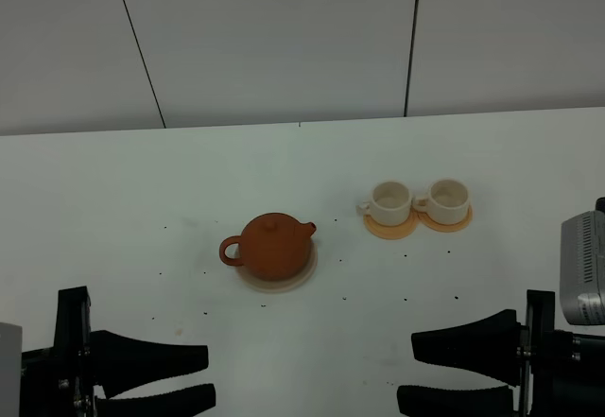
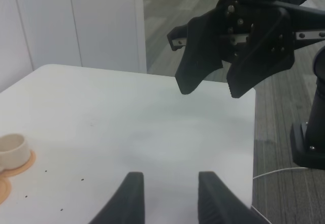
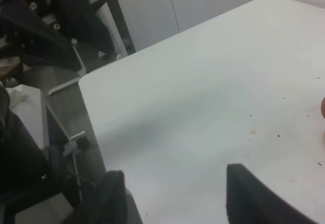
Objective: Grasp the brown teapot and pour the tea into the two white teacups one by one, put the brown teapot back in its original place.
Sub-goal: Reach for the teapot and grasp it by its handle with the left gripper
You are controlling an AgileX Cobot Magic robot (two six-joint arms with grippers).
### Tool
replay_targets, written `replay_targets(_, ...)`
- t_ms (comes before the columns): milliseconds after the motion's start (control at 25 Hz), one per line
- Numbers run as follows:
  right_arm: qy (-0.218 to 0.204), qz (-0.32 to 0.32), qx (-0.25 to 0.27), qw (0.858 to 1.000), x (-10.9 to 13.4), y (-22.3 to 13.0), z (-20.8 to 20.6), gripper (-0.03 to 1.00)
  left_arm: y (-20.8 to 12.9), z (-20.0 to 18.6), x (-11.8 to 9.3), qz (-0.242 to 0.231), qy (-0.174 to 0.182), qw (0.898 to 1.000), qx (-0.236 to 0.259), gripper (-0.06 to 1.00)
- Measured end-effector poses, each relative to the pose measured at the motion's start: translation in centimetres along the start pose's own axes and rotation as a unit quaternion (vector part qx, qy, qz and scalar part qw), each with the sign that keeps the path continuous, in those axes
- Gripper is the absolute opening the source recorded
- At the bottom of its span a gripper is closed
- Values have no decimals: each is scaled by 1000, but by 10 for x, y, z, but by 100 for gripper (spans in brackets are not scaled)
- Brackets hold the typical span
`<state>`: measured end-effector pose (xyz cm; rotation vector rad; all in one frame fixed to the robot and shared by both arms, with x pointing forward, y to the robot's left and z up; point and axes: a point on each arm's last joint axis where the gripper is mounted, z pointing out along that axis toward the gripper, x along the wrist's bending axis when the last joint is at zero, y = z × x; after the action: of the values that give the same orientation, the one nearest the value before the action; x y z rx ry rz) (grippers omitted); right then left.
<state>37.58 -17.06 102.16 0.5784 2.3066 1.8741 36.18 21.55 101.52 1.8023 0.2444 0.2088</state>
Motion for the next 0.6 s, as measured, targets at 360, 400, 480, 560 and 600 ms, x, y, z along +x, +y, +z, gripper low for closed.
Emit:
replay_targets(360, -7, 3, -38, 999, 13, 14, -15, 41, 0, 0, 1, 0, 4, 1000, 2, 32)
replay_targets(400, -17, -6, -49, 999, 16, 18, -20, 40, 0, 0, 1, -1, 5, 1000, 1, 32)
replay_targets(480, -49, -18, -68, 996, 21, 25, -31, 39, 1, 0, 1, -3, 8, 1000, -5, 32)
replay_targets(560, -103, -23, -91, 990, 24, 32, -46, 37, 2, 0, 2, -7, 11, 1000, -12, 32)
replay_targets(600, -135, -19, -105, 985, 26, 35, -55, 37, 3, 0, 2, -10, 14, 1000, -15, 32)
